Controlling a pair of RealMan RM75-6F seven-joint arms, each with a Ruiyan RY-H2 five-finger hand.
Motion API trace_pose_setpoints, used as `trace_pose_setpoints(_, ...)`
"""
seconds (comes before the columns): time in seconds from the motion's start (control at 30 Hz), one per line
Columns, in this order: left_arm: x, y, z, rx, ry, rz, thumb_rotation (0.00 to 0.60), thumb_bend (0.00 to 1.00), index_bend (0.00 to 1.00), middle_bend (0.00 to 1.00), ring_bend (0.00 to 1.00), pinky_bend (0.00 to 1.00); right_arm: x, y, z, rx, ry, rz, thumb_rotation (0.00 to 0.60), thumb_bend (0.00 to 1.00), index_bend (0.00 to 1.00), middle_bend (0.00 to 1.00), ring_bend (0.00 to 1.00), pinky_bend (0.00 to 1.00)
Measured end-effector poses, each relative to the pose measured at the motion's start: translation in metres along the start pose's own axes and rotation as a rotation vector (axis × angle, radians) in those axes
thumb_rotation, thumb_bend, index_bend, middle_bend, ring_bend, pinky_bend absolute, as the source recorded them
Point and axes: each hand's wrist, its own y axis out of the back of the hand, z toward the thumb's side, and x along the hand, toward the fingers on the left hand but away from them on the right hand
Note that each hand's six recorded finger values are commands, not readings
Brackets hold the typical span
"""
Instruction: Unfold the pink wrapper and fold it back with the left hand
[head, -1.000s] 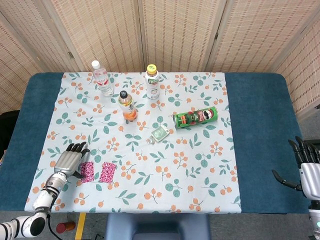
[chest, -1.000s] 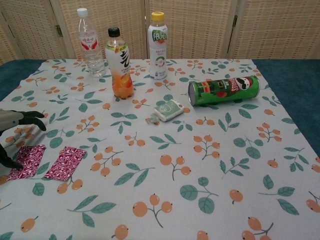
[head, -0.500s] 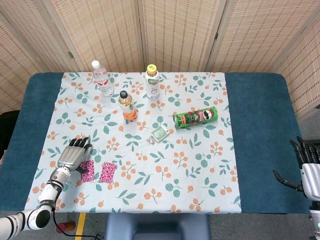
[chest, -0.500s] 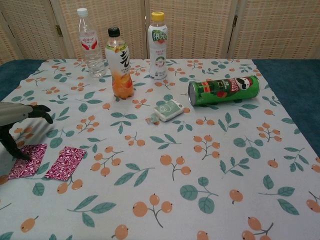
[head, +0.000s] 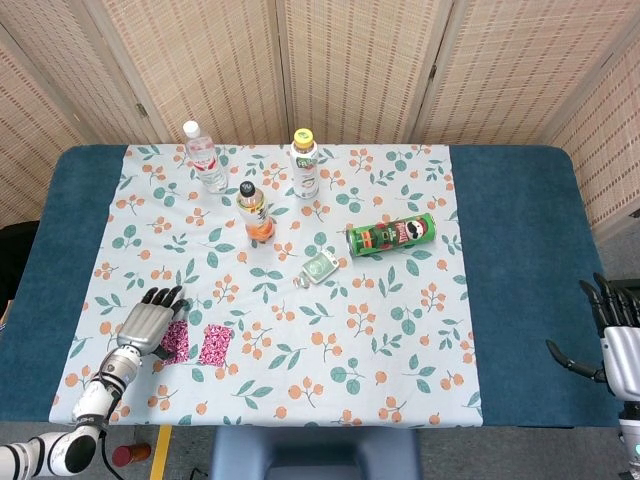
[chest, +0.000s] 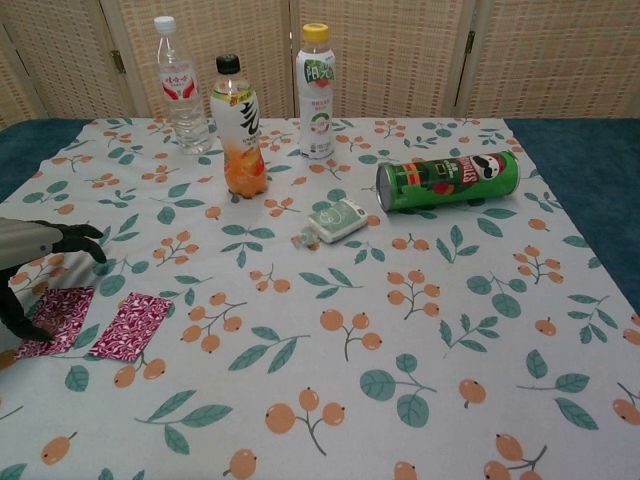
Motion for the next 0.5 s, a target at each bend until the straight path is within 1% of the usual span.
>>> trace_pose_setpoints(0.17, 0.012, 0.002, -0.004, 0.014, 0.027, -0.008, 0.6, 0.15, 0.18, 0.0, 0.0, 0.0, 0.001, 0.0, 0.0, 0.0, -0.003, 0.002, 0.32, 0.3, 0.0, 0.0, 0.0, 0.0)
trace_pose_setpoints(0.5, 0.033, 0.016, -0.007, 0.047, 0.063, 0.006, 0.6, 0.15, 0.17, 0.0, 0.0, 0.0, 0.001, 0.0, -0.001, 0.002, -0.006, 0.001, 0.321, 0.3, 0.0, 0.0, 0.0, 0.0)
